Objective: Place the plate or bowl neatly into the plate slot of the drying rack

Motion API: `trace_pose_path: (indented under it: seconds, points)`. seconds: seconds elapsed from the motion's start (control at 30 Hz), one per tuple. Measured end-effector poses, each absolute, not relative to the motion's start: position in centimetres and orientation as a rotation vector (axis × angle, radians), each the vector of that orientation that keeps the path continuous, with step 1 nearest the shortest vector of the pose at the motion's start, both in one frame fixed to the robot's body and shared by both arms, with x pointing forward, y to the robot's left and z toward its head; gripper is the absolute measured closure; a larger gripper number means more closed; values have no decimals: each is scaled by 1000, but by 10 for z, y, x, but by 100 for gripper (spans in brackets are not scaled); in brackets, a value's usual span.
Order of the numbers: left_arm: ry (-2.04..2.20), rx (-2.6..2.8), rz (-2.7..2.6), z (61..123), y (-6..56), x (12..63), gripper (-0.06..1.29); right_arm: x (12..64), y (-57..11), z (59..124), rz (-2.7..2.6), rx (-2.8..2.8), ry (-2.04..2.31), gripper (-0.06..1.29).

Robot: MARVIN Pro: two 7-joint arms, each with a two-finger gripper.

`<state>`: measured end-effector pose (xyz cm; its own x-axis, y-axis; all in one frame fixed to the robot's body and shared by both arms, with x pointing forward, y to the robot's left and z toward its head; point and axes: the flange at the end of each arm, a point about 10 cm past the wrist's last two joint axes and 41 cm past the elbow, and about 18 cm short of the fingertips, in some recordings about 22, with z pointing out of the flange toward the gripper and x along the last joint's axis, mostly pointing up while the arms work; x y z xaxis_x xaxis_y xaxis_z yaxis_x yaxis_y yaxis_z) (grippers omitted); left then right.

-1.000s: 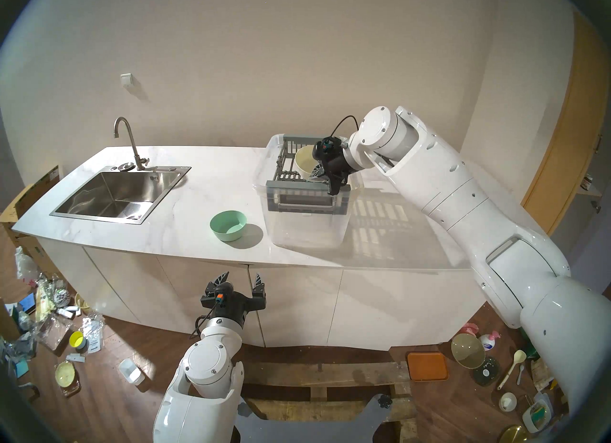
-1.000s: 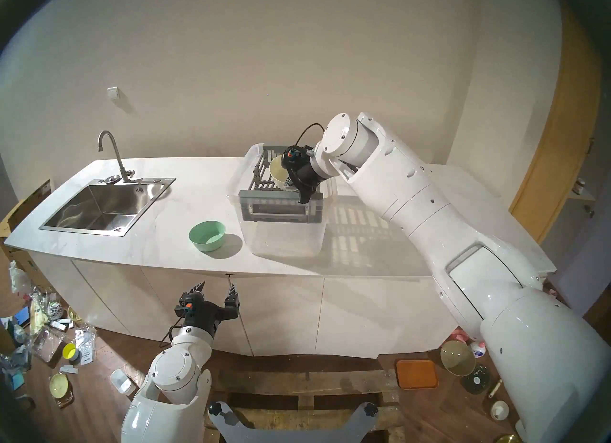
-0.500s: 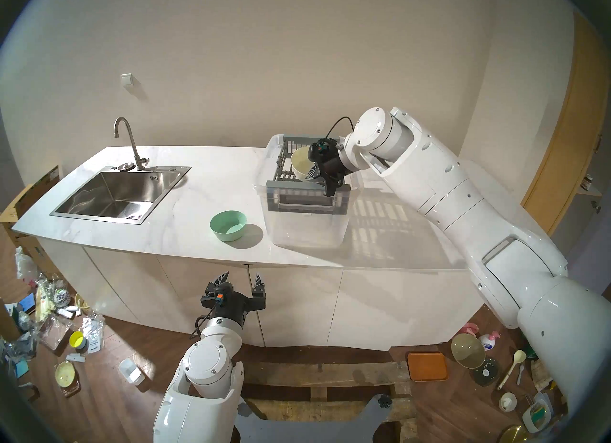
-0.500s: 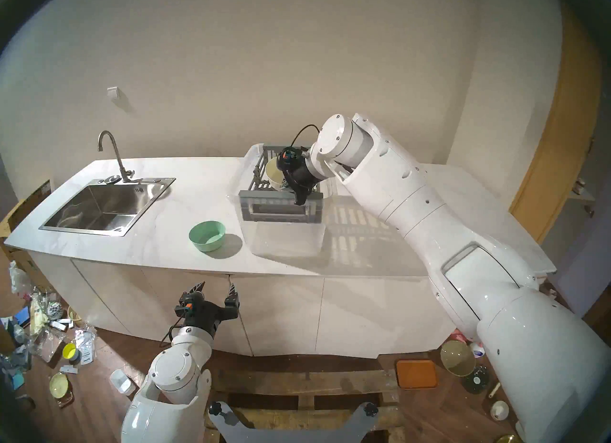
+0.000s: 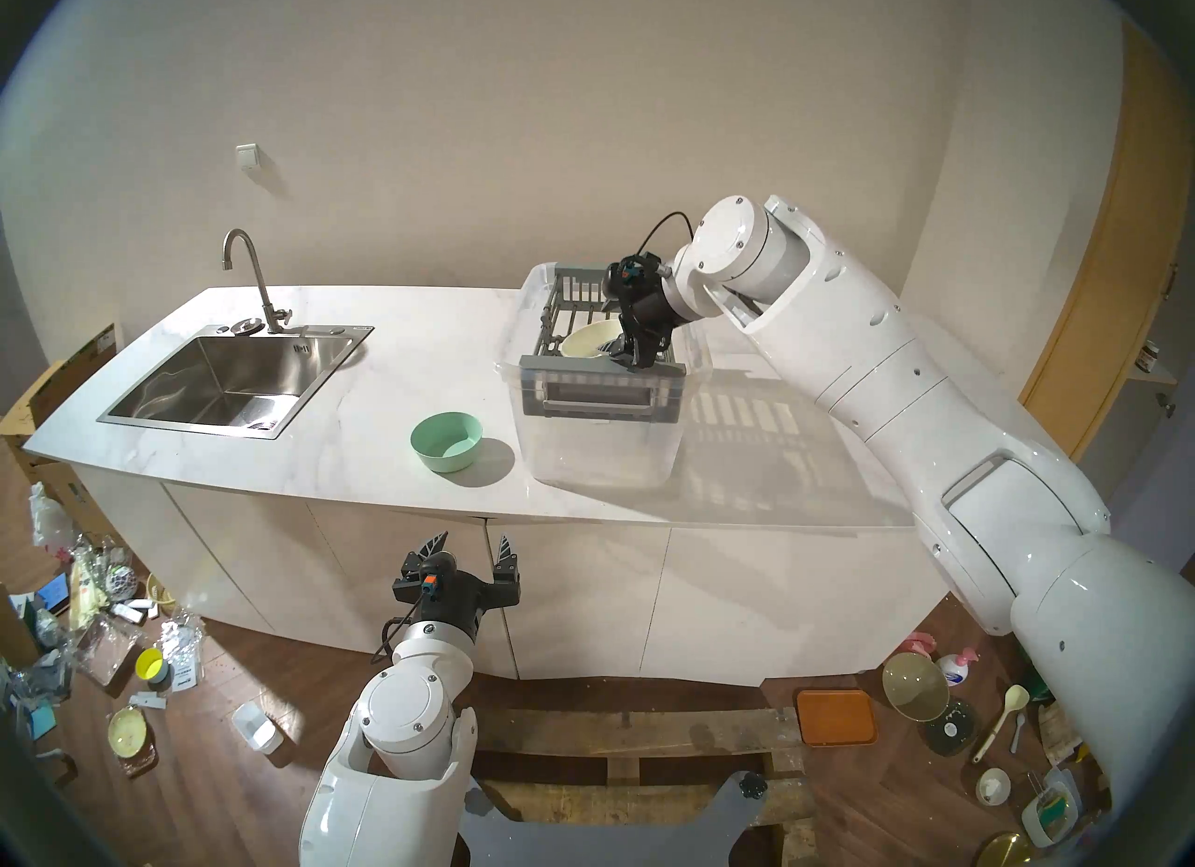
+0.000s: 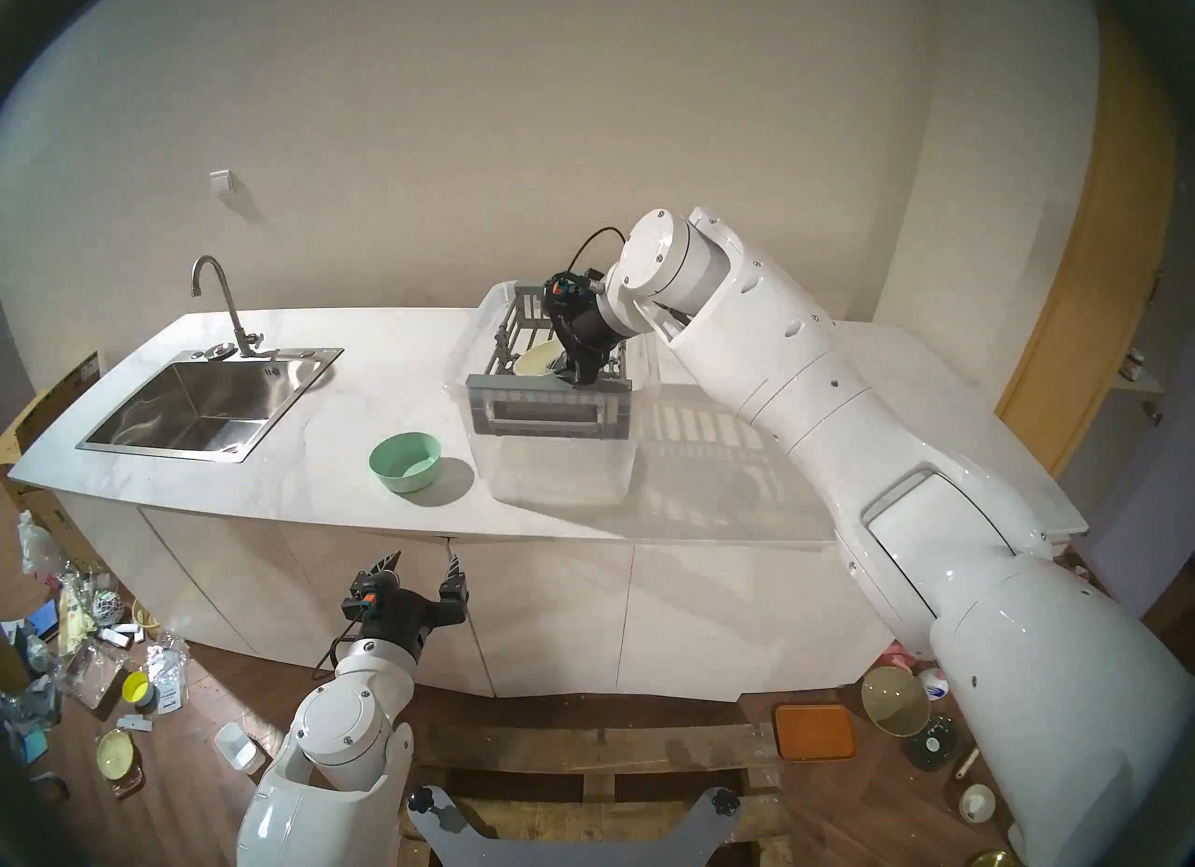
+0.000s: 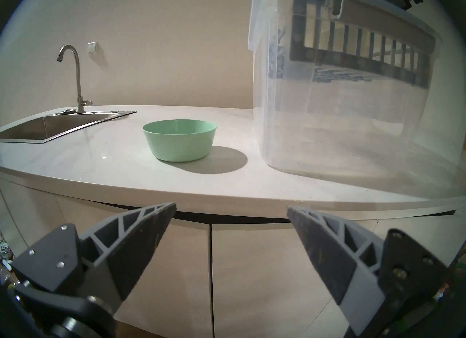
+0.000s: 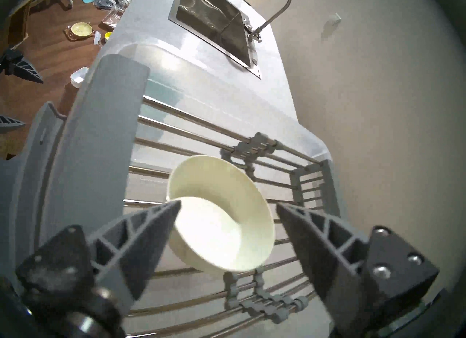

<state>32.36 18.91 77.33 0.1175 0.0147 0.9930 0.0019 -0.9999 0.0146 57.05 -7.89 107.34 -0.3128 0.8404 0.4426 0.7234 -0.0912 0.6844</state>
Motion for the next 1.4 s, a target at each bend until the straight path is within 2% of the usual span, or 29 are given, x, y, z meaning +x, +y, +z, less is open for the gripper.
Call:
trace_pose_path:
  seconds: [0.3, 0.57, 0.97, 1.4]
  points:
    - [17, 2341, 2080, 773, 189, 324, 4, 571, -93, 1089, 1493, 1780, 1929, 3]
    - [18, 2342, 2080, 773, 189, 324, 4, 583, -136, 1103, 1714, 1821, 1532, 3]
    - [19, 2345, 2077, 772, 189, 324, 4, 584, -244, 1031, 1831, 2104, 750, 3]
    - [18, 2345, 2077, 772, 189, 324, 4, 550, -301, 988, 1986, 2115, 19, 3]
